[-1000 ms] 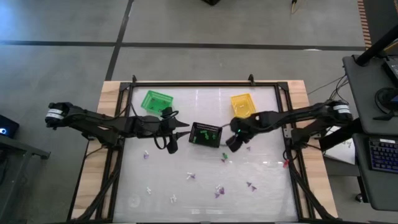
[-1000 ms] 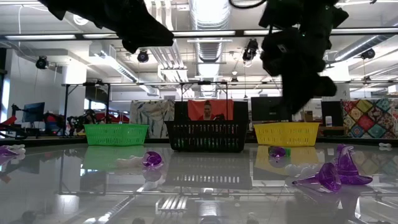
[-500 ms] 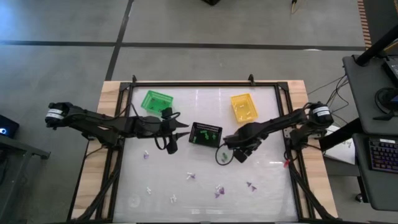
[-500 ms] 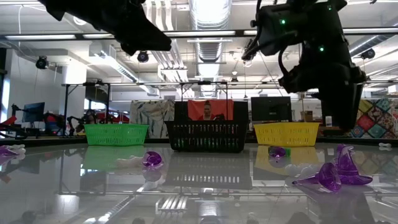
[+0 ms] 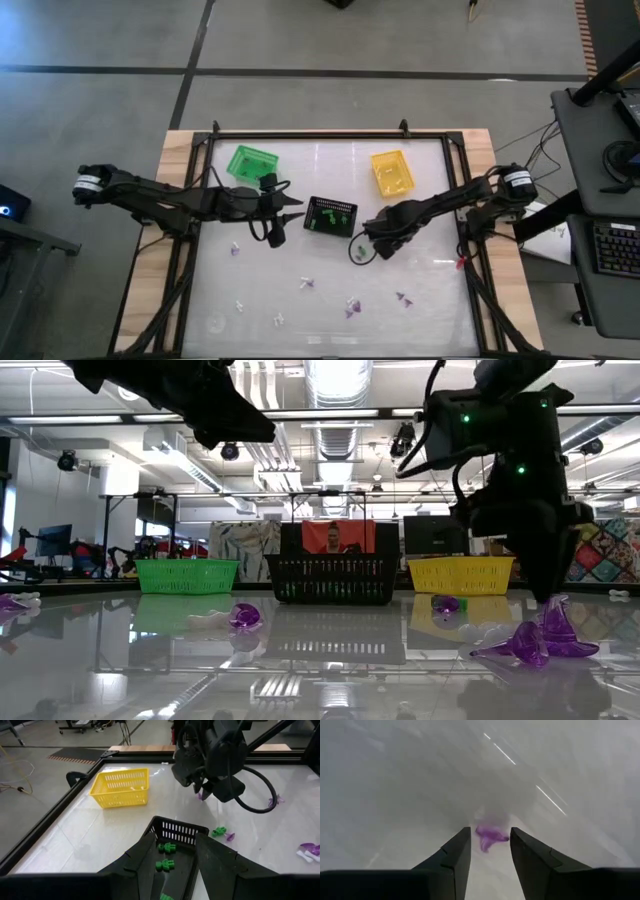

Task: Sort Halloween decoration
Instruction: Put the purple witch hat toy into the green bin

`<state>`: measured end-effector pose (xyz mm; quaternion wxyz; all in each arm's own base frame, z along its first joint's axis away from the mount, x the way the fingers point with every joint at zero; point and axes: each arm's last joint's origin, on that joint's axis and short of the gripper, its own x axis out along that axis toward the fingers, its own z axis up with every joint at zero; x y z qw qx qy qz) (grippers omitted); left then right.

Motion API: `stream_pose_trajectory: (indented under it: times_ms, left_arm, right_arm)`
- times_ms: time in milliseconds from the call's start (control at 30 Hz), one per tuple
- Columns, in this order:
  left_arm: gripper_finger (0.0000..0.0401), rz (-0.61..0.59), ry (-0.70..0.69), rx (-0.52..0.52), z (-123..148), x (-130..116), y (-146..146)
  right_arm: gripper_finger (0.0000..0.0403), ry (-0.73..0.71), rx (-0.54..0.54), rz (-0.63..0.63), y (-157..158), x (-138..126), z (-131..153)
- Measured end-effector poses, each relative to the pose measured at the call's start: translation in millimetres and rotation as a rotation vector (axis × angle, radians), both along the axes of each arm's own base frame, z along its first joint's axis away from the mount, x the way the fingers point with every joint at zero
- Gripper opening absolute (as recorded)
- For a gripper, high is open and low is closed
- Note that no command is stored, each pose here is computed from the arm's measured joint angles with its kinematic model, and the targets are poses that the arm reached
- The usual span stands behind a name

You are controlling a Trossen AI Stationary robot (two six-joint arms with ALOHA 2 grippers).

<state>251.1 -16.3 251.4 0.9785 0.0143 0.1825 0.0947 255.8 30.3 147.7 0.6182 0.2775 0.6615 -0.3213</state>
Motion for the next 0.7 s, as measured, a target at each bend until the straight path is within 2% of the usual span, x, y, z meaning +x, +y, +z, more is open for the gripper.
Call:
stream_pose_trajectory:
  times_ms: [133,467,700]
  left_arm:
    - [0.0123,0.0,0.0,0.0,0.0,0.0,0.0]
    - [0.0123,0.0,-0.001,0.0,0.1,0.0,0.0]
    - [0.0123,0.0,-0.001,0.0,0.1,0.0,0.0]
  right_arm:
    - [0.0106,-0.01,0.001,0.0,0.0,-0.2,-2.2]
    - [0.0016,-0.011,-0.015,-0.012,-0.7,-2.4,-3.6]
    - [0.0009,-0.037,-0.003,0.0,-0.8,-4.5,2.5]
